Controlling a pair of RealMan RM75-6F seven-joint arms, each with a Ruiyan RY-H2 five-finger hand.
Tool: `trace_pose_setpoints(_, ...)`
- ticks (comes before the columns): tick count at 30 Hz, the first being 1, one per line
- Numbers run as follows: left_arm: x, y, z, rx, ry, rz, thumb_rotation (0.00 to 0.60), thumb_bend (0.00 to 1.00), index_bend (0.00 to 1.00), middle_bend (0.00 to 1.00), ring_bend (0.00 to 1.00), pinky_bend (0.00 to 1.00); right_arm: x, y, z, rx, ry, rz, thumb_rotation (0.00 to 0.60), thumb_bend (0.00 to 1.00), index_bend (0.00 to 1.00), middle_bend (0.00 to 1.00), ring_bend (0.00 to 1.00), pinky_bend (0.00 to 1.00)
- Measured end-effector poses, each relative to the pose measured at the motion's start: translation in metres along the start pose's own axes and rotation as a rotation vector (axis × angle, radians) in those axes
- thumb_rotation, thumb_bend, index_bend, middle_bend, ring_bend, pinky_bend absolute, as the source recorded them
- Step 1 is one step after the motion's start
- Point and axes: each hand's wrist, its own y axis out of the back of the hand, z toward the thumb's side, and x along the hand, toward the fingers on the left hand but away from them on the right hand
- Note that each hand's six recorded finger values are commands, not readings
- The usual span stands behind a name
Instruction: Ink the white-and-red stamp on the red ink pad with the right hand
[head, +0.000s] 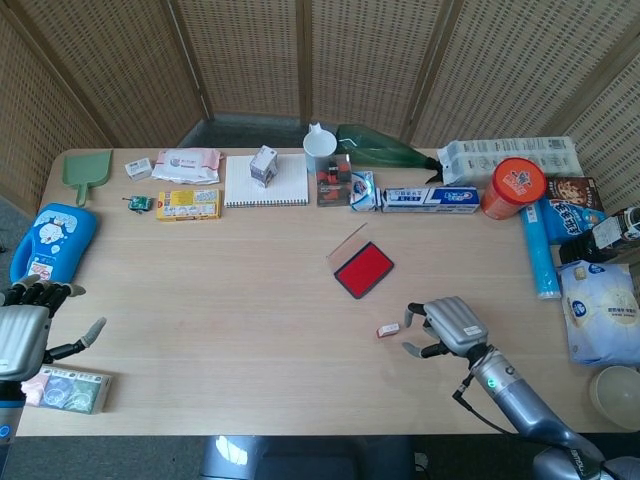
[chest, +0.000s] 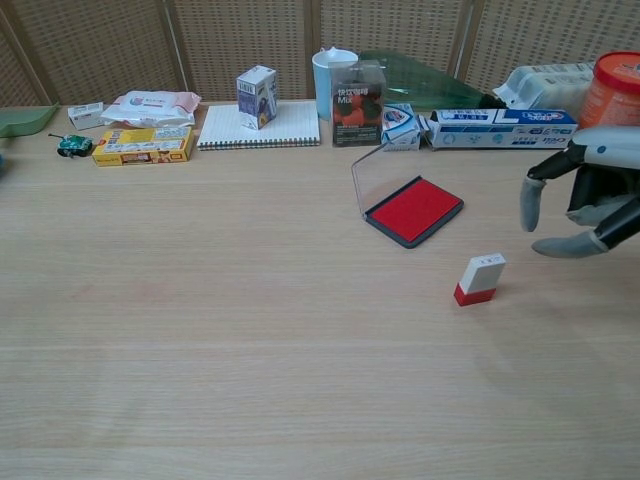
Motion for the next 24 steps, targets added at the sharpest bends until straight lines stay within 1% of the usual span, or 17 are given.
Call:
trace_pose_setpoints(17,-0.001,-0.005,-0.007,-0.009,0.013,-0.01,0.13,0.21,0.33,0.38,0.27,0.16,-0.025,-0.011,0.013,0.048,-0.012,-0.034,0.441,0.34,0.47,1.0,1.0,1.0)
trace_pose_setpoints(24,-0.003,-0.008,-0.012,-0.015,0.019,-0.014,0.129,0.22,0.33,0.38,0.27,0.16,-0.036,-0.022,0.02,0.087,-0.017,-0.034,0.437,0.34,0.47,1.0,1.0,1.0)
